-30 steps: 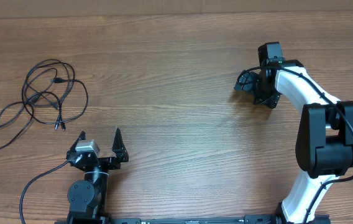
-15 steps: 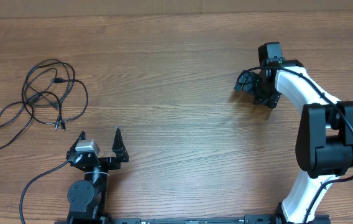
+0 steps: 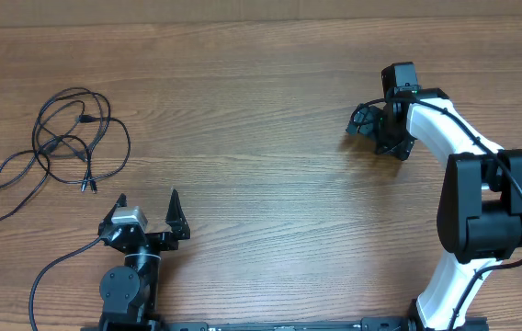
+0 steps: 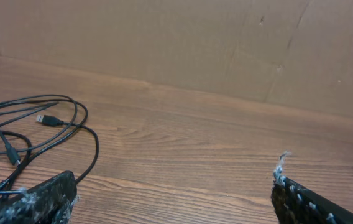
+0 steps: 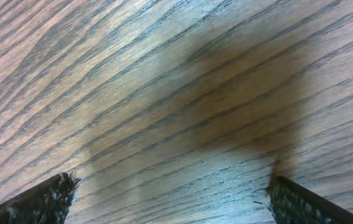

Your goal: Untangle cables

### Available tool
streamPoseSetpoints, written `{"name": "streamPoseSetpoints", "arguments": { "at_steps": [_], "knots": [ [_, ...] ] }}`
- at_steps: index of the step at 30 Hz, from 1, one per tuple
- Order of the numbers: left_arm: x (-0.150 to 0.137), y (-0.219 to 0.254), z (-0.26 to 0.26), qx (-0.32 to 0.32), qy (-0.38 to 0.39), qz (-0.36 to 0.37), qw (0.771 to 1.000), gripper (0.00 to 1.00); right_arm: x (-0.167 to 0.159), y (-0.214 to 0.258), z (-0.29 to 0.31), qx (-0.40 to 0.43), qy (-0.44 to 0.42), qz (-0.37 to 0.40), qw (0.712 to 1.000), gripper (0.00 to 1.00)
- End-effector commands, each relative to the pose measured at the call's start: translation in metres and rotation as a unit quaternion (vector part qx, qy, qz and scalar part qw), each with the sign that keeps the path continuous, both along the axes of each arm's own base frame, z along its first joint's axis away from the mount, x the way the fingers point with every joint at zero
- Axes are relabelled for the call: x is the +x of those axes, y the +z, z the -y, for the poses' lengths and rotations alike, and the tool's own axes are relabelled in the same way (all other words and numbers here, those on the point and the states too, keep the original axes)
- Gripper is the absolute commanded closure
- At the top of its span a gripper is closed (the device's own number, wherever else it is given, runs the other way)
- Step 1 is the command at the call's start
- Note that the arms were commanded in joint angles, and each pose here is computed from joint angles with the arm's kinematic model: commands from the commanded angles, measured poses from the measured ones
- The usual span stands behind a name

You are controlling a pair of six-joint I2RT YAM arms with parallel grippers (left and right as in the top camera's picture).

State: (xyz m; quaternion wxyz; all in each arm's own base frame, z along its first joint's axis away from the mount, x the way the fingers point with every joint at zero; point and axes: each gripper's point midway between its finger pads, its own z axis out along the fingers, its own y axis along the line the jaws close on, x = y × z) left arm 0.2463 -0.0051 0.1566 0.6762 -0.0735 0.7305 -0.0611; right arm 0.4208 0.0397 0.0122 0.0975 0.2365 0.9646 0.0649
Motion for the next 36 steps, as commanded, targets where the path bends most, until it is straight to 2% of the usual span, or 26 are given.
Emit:
{"name": "streamPoseSetpoints", "arguments": {
  "at_steps": [1,6,13,22,36],
  "knots": [
    [0.0,0.001,0.0,0.013,-0.003,0.004,1.0,0.0,0.003,0.016,-0.004,-0.001,0.004,0.021,1.0,0.0],
    [0.0,0.001,0.0,0.013,-0.003,0.004,1.0,0.01,0.001,0.027,-0.028,0.001,0.033,0.033,0.999,0.0],
    [0.0,0.001,0.0,0.013,-0.003,0.004,1.0,0.01,-0.005,0.08,-0.085,0.014,0.098,0.098,0.99,0.0],
    [0.0,0.001,0.0,0.013,-0.003,0.004,1.0,0.0,-0.032,0.152,-0.147,0.042,0.173,0.179,0.968,0.0],
    [0.0,0.001,0.0,0.013,-0.003,0.004,1.0,0.0,-0.074,0.286,-0.14,0.087,0.177,0.337,0.921,0.0]
  ]
}}
